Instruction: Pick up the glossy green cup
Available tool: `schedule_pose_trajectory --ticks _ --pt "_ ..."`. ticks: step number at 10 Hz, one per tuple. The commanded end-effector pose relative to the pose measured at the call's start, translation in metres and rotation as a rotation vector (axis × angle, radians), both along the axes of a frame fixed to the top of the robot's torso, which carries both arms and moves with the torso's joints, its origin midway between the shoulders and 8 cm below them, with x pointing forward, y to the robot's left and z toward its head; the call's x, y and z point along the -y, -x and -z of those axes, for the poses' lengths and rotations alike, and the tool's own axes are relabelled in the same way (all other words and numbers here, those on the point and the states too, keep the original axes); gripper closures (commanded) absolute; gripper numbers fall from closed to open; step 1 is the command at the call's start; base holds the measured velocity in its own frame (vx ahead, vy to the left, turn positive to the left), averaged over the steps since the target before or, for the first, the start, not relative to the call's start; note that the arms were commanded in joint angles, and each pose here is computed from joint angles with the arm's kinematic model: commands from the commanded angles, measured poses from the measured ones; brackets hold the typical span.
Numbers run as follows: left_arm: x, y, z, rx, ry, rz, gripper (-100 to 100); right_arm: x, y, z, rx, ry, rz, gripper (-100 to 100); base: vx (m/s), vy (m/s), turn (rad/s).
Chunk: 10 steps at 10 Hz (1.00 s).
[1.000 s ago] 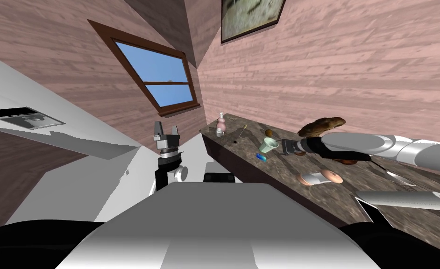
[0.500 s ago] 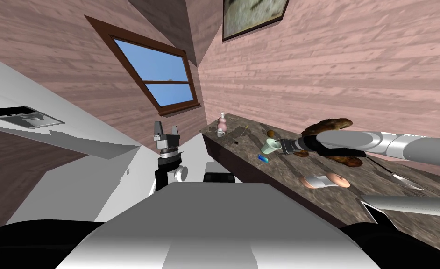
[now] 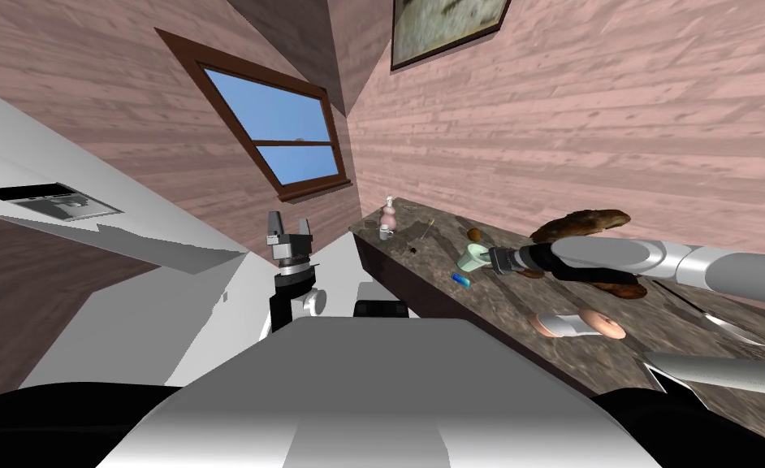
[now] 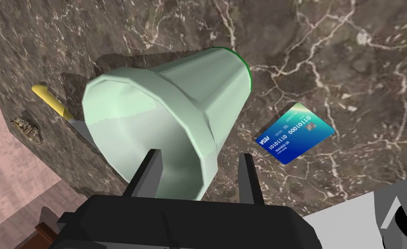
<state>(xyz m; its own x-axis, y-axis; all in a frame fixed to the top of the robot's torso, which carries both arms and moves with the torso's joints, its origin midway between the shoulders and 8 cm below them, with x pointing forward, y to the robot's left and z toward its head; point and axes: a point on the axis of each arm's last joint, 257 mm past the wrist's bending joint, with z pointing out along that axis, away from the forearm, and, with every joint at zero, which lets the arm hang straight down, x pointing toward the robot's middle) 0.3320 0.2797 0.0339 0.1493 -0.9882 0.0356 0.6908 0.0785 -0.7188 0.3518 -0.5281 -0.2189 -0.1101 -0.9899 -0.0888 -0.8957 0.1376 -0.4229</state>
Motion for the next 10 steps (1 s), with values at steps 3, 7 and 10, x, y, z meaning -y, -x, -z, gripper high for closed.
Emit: schedule_pose_trajectory --ticks 3,7,10 --pt "0.0 0.0 0.0 0.0 0.0 0.0 0 0.0 0.0 0.0 -0.001 0.0 0.0 100 0.0 0.0 0.0" --pt "0.0 0.0 0.0 0.0 0.0 0.0 0 -0.006 -0.014 -0.014 0.0 -0.001 -0.015 100 -0.011 -0.005 -0.034" --pt "0.0 0.0 0.0 0.0 0.0 0.0 0 -0.006 -0.013 -0.016 0.0 0.0 -0.017 0 -0.024 -0.003 -0.02"
